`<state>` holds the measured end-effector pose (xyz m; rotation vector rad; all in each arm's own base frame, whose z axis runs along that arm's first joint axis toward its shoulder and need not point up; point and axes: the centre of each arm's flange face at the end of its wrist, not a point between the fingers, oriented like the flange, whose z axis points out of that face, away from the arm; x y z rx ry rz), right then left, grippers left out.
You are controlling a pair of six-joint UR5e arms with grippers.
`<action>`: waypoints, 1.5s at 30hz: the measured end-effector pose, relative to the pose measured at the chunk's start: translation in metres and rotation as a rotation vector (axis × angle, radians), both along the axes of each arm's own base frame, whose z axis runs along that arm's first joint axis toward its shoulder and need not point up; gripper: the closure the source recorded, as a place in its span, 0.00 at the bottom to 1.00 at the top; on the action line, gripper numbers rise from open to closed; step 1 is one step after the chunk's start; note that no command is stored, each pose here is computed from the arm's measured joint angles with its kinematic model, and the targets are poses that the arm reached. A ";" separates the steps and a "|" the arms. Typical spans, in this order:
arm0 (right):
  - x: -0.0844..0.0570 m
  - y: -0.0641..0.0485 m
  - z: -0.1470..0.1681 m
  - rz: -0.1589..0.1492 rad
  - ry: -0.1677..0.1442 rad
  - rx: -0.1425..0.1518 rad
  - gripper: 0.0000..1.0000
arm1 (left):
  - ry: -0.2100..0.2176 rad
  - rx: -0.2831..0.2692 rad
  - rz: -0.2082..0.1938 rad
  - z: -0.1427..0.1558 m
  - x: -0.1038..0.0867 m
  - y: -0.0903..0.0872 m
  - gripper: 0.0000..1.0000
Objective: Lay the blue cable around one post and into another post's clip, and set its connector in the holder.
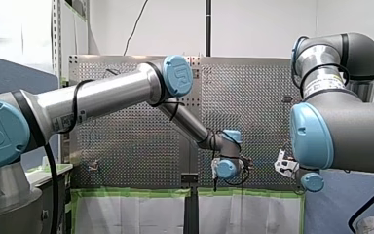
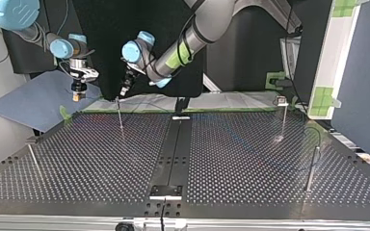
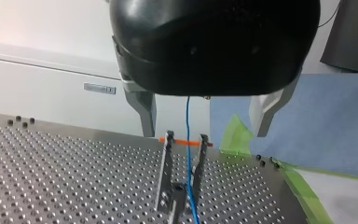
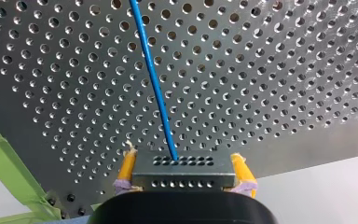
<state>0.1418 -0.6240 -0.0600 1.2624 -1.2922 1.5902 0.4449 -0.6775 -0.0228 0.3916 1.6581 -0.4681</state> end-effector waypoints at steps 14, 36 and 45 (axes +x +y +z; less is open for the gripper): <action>0.001 0.000 0.000 0.004 -0.004 0.001 1.00 | 0.008 0.047 0.015 0.008 -0.008 -0.007 0.01; 0.002 0.001 0.000 0.005 -0.007 0.003 1.00 | 0.036 0.076 0.019 0.009 -0.018 -0.002 0.01; 0.001 0.000 0.000 0.003 -0.015 0.004 1.00 | 0.031 0.070 0.010 0.039 -0.032 0.002 0.01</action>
